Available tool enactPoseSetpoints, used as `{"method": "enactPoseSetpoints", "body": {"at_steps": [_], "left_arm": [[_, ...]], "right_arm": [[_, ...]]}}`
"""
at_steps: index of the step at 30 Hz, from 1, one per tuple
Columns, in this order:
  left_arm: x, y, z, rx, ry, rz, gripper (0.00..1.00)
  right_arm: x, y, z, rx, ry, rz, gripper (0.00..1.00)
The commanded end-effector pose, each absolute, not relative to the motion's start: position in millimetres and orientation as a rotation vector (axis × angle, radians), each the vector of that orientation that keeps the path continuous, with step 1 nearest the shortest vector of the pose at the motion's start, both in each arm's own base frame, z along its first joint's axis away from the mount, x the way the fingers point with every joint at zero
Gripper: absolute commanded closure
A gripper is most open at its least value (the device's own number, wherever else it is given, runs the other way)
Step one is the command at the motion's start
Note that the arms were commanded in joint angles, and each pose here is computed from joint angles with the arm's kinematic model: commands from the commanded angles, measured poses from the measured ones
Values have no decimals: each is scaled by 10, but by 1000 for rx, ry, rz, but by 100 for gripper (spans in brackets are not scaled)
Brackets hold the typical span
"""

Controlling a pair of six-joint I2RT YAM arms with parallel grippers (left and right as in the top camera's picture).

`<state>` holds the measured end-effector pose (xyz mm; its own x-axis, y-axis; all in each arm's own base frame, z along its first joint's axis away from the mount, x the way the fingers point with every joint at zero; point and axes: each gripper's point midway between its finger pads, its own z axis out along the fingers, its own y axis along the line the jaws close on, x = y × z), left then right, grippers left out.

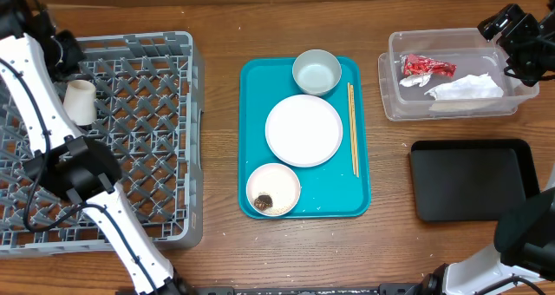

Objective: Sort waste into correct bins and load items into the dishwasher
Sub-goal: 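Lower the cup upside down into the rack and open left gripper, then move the left gripper back to the tray and grasp the grey bowl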

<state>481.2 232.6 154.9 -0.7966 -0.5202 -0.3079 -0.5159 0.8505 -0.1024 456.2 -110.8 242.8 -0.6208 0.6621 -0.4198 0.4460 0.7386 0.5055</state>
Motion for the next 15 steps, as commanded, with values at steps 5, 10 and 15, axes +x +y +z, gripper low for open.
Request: {"method": "enactPoseSetpoints", "body": {"at_steps": [5,10,15], "left_arm": [[4673,2467,1338,-864,2753,47,96],[4671,2434,1299,-831,2767,-27,96],[4626,2446,1146,-822,2813,-9,96]], "right_arm": [[4574,-1117,2598,811,2302,473,0],[4574,-1117,2598,811,2302,473,0],[4574,-1117,2598,811,2302,473,0]]}}
